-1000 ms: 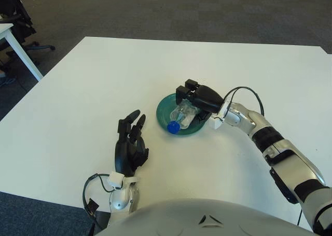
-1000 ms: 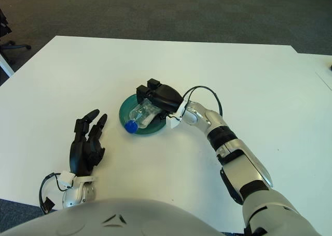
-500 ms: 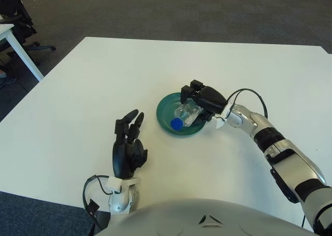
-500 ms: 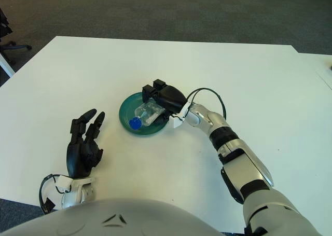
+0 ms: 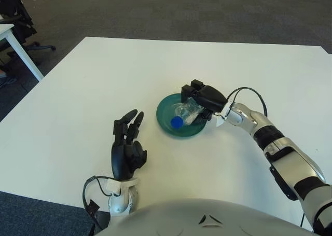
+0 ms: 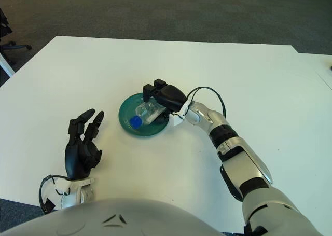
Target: Put the bottle into the plate.
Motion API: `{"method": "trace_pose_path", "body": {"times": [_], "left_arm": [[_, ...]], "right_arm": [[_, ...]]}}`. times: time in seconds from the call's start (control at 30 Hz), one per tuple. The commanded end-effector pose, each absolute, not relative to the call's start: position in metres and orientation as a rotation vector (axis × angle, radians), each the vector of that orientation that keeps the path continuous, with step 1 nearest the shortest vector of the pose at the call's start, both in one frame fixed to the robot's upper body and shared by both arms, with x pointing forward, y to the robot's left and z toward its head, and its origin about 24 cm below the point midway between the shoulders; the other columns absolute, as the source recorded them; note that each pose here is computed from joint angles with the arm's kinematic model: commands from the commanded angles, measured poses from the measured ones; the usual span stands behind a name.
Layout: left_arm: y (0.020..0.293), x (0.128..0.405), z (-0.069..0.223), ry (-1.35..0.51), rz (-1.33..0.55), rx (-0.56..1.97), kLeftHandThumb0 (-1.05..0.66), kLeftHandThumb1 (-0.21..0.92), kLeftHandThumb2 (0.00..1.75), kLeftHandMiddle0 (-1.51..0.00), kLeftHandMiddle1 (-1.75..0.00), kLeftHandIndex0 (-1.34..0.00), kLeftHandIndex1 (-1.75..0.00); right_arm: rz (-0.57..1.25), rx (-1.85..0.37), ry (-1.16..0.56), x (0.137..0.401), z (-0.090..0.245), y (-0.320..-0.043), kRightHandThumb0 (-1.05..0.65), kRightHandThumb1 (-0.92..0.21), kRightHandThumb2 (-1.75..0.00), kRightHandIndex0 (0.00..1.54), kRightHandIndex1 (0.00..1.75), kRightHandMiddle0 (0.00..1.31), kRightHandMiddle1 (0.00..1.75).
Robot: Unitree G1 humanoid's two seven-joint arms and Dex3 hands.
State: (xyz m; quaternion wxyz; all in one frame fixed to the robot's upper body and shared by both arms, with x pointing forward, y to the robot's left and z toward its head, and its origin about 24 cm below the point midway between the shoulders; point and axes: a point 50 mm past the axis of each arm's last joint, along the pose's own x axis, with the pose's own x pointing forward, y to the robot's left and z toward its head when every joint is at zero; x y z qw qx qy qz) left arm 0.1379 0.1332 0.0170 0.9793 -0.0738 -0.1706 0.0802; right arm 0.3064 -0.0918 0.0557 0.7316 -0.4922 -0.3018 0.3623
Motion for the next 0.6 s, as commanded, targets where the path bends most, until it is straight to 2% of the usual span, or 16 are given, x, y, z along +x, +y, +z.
{"method": "trace_pose_path", "body": {"times": [0.0,0.27,0.33,0.37,0.4,0.43,0.47,0.5,0.53,0.57], "left_arm": [[0.1154,0.1462,-0.0066,-0.241,0.104,-0.15,-0.9,0.92,0.76,-0.45,-0.27,-0.14,-1.11],[0.1133,0.1451,-0.0075,-0.205,0.118,-0.188,-0.9,0.92,0.75,-0.46,-0.29,-0.14,-1.12],[0.1122,0.1445,-0.0075,-0.189,0.125,-0.21,-0.9,0.92,0.74,-0.46,-0.3,-0.14,-1.12],[0.1116,0.1445,-0.0076,-0.185,0.126,-0.216,-0.9,0.92,0.74,-0.46,-0.3,-0.14,-1.12],[0.1113,0.1446,-0.0074,-0.188,0.126,-0.215,-0.9,0.92,0.74,-0.46,-0.3,-0.14,-1.12],[0.1113,0.1447,-0.0072,-0.19,0.125,-0.213,-0.9,0.92,0.73,-0.46,-0.31,-0.14,-1.12],[0.1115,0.1449,-0.007,-0.199,0.123,-0.204,-0.9,0.92,0.73,-0.46,-0.31,-0.14,-1.12],[0.1113,0.1452,-0.0068,-0.205,0.121,-0.197,-0.9,0.92,0.73,-0.45,-0.31,-0.14,-1.12],[0.1113,0.1455,-0.0068,-0.211,0.117,-0.188,-0.9,0.92,0.73,-0.45,-0.31,-0.14,-1.12],[0.111,0.1459,-0.0069,-0.214,0.115,-0.182,-0.91,0.92,0.74,-0.45,-0.32,-0.14,-1.12]], "right_arm": [[0.761,-1.084,-0.679,0.3157,0.0667,-0.0915,-0.37,-0.41,-1.18,1.35,1.75,1.09,1.75],[0.759,-1.038,-0.672,0.3172,0.0691,-0.0938,-0.33,-0.36,-1.25,1.33,1.75,1.08,1.75],[0.767,-1.007,-0.661,0.3173,0.0691,-0.0942,-0.35,-0.39,-1.2,1.26,1.75,1.03,1.75],[0.772,-0.994,-0.655,0.3174,0.0692,-0.0946,-0.39,-0.45,-1.1,1.15,1.75,0.95,1.75],[0.78,-0.981,-0.648,0.3175,0.0693,-0.0951,-0.4,-0.47,-1.06,1.11,1.75,0.92,1.75],[0.786,-0.972,-0.643,0.3177,0.0694,-0.0954,-0.41,-0.47,-1.08,1.01,1.75,0.77,1.75],[0.8,-0.966,-0.63,0.3183,0.0694,-0.0959,-0.42,-0.47,-1.09,0.95,1.75,0.67,1.75],[0.81,-0.963,-0.62,0.3188,0.0695,-0.0966,-0.42,-0.51,-1.04,0.81,1.68,0.6,1.75],[0.828,-0.968,-0.611,0.3191,0.0694,-0.097,-0.41,-0.58,-0.95,0.59,1.59,0.51,1.74],[0.84,-0.971,-0.604,0.3194,0.0694,-0.0975,-0.62,-0.7,-0.82,0.46,1.34,0.36,1.6]]}}
